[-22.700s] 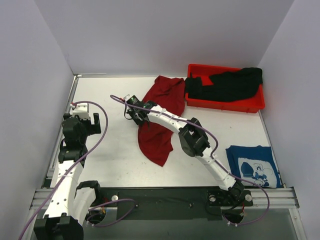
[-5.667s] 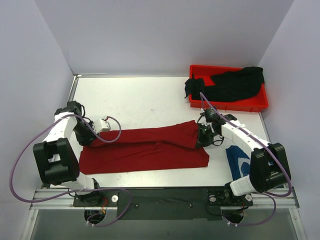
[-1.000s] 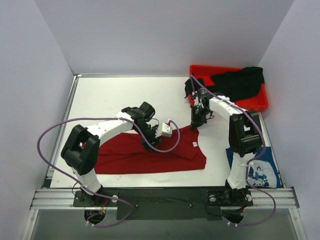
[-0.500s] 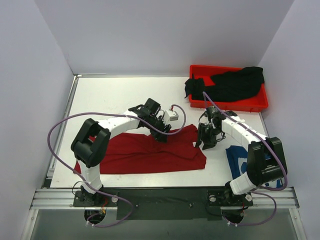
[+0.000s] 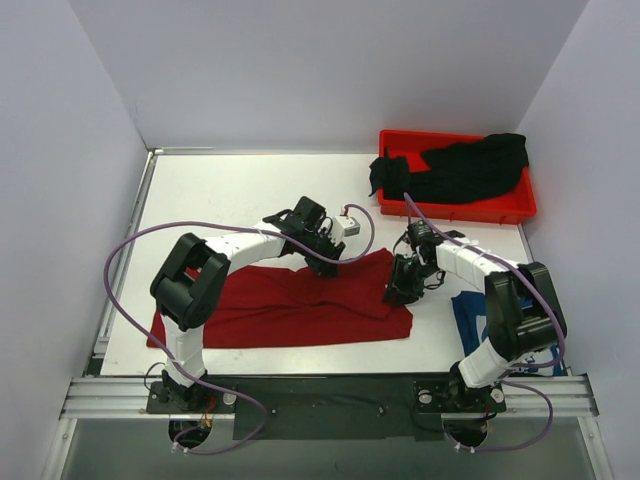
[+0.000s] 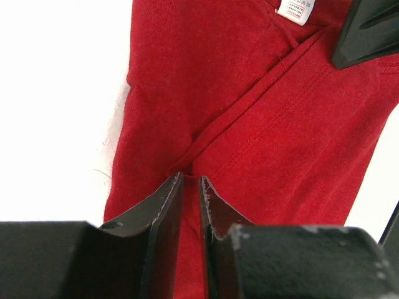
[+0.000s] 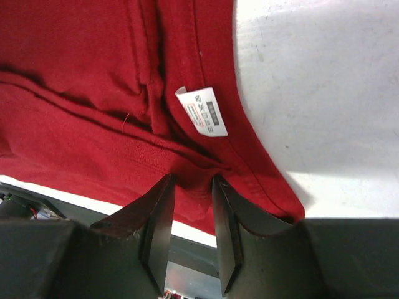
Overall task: Fold and stack the t-shirts
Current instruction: Fold the other side of the tshirt into a rectangle
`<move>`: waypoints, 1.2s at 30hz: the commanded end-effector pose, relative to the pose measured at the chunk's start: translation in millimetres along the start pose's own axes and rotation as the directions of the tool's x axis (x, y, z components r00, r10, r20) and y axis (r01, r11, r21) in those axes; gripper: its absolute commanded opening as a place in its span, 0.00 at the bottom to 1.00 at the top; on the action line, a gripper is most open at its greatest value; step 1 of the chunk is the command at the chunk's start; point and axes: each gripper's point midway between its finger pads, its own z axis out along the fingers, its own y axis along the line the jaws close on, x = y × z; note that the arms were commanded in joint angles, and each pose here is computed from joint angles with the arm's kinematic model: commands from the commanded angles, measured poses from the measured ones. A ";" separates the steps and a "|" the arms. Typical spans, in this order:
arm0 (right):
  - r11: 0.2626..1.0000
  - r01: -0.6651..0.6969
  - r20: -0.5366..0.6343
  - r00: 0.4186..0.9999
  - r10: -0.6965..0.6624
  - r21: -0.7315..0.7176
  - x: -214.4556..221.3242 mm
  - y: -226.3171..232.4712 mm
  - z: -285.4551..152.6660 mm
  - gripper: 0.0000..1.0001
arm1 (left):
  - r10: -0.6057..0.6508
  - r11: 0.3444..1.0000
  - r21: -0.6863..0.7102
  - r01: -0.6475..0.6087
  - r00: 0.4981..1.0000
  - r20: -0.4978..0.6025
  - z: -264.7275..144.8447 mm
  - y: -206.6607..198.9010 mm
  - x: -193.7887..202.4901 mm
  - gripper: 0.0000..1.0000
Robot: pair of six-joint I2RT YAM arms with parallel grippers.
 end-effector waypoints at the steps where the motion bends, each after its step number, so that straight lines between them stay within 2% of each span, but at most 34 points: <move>1: 1.000 -0.026 -0.053 0.998 0.026 -0.014 6.8 3.1 7.4 0.24 | 0.014 0.999 0.031 -0.016 0.999 0.041 -0.1 -4.2 -13.2 0.24; 4: 1.000 -0.015 -0.032 0.999 0.016 0.005 5.0 -0.5 4.7 0.02 | 0.024 0.999 0.023 -0.025 0.999 0.035 -0.6 -2.7 -11.4 0.18; 6: 1.000 0.004 -0.016 1.000 -0.004 0.015 1.8 -0.9 0.3 0.00 | 0.027 1.000 0.011 -0.027 0.999 0.030 0.1 -0.1 -10.4 0.15; 8: 1.000 0.023 -0.012 1.000 -0.023 0.019 0.6 -0.5 -2.9 0.00 | 0.037 0.999 0.004 -0.037 0.999 0.027 0.6 2.0 -10.3 0.16; 11: 0.999 0.049 -0.013 0.999 -0.049 0.010 1.4 2.5 -6.1 0.00 | 0.044 0.999 -0.025 -0.044 0.999 0.020 1.0 7.1 -9.2 0.46; 13: 0.997 0.077 -0.003 0.997 -0.077 -0.002 0.8 6.4 -8.5 0.00 | 0.051 0.998 -0.036 -0.050 0.998 0.022 3.0 9.7 -9.6 0.52; 16: 0.994 0.111 0.002 0.994 -0.111 -0.004 1.9 11.3 -10.4 0.00 | 0.071 0.997 -0.043 -0.071 0.997 0.005 9.0 9.4 -7.3 0.53; 18: 0.994 0.114 0.000 0.994 -0.114 -0.003 2.1 12.0 -10.1 0.00 | 0.083 0.995 -0.045 -0.083 0.996 -0.009 14.4 9.2 -2.9 0.49; 20: 0.994 0.113 -0.001 0.994 -0.113 0.002 2.5 10.6 -9.5 0.00 | 0.083 0.996 -0.025 -0.084 0.996 -0.015 17.1 4.1 0.4 0.40; 22: 0.993 0.114 0.001 0.993 -0.114 0.005 3.3 9.4 -9.7 0.00 | 0.087 0.996 -0.012 -0.088 0.996 -0.018 18.5 0.0 1.9 0.25; 24: 0.993 0.119 0.010 0.993 -0.119 0.009 2.4 8.6 -12.0 0.00 | 0.085 0.996 -0.018 -0.086 0.996 -0.018 16.7 0.9 0.4 0.04; 25: 0.992 0.124 0.013 0.992 -0.124 0.011 1.7 8.2 -13.3 0.00 | 0.085 0.996 -0.024 -0.085 0.996 -0.015 13.8 1.3 -2.8 0.00; 33: 0.983 0.177 0.041 0.983 -0.179 0.050 -4.8 3.7 -23.3 0.00 | 0.086 0.995 -0.055 -0.084 0.996 0.031 -14.0 12.1 -22.4 0.00; 36: 0.972 0.233 0.071 0.970 -0.233 0.009 -8.8 14.6 -27.2 0.00 | 0.069 0.996 -0.057 -0.067 0.997 0.034 -17.9 15.8 -19.3 0.03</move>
